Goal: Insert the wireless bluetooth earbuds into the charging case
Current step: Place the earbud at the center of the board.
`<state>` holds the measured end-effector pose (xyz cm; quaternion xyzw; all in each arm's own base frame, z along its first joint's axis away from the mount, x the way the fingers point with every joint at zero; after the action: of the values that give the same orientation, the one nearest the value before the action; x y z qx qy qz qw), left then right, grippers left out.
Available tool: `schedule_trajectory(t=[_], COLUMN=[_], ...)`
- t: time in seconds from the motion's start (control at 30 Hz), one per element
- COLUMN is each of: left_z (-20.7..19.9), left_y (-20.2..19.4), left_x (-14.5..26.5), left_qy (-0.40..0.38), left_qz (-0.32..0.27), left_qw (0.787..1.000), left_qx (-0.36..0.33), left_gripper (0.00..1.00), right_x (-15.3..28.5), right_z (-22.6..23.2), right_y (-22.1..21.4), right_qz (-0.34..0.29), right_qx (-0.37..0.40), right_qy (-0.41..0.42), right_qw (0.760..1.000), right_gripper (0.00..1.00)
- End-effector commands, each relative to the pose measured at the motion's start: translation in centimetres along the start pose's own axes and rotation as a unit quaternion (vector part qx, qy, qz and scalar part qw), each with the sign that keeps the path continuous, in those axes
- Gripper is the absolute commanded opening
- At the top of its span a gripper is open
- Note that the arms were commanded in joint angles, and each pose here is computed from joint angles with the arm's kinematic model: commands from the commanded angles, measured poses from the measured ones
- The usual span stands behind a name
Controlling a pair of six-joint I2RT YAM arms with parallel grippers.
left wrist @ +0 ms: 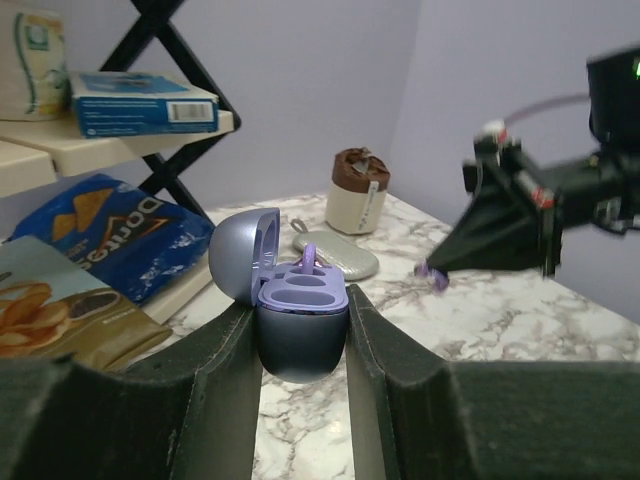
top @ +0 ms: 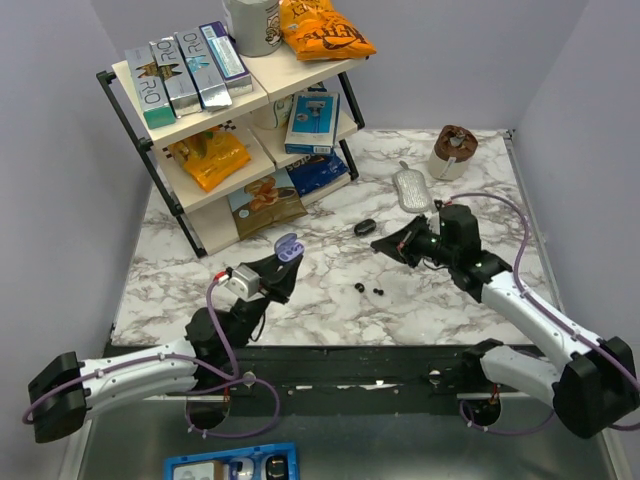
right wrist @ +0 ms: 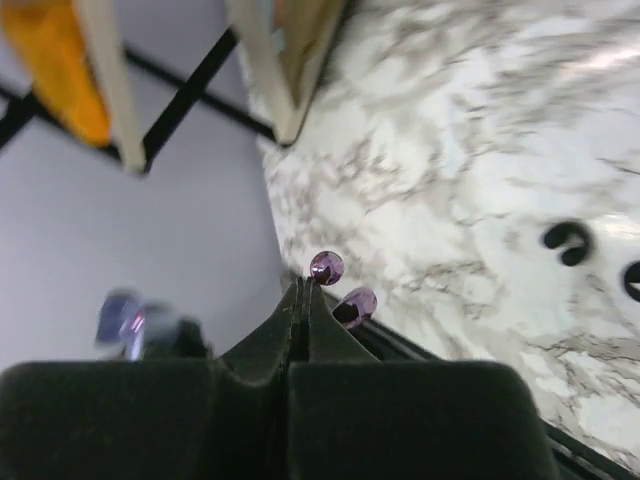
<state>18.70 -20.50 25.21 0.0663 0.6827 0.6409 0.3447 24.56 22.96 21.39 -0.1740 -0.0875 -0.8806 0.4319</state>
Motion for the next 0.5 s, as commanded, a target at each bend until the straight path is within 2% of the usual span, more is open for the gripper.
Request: schedule_trajectory(t=[0.0,0.2,0.37,0.47], left_z=[2.1,1.9,1.8,1.6], left_y=[-0.6,-0.2,-0.3,-0.3], left_x=[0.9,1.4,1.7,1.7], left_qy=[0.058,0.057,0.058,0.056], left_qz=[0.029,0.025,0.028,0.028], left_qw=[0.997,0.998,0.998,0.998], left_qx=[-0.028,-0.015,-0.012,-0.013], left_gripper=[0.0,0.0,0.0,0.0], right_x=[-1.8,-3.5,-5.0,-5.8], right_z=[-4.2,-9.4,-10.9,-11.7], right_y=[5.8,8.6,10.0,10.4], right_qz=[-0.173,-0.255,-0.283,-0.288], right_qx=[-0.14,-0.243,-0.288,-0.295], right_qy=[-0.021,-0.066,-0.091,-0.108], right_qw=[0.975,0.934,0.91,0.905], right_gripper=[0.01,0.01,0.01,0.01])
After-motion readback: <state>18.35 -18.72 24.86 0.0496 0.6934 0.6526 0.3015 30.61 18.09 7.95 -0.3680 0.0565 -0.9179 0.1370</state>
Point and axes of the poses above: each gripper's point midway between its finger pads, its own x axis back along the fingers, its own z axis along the line the jaws close on, y = z × x, the point moved 1 cm from there along x, back along the fingers, and after that the axes turned 12 degrees about -x, right-handed, at the moved point
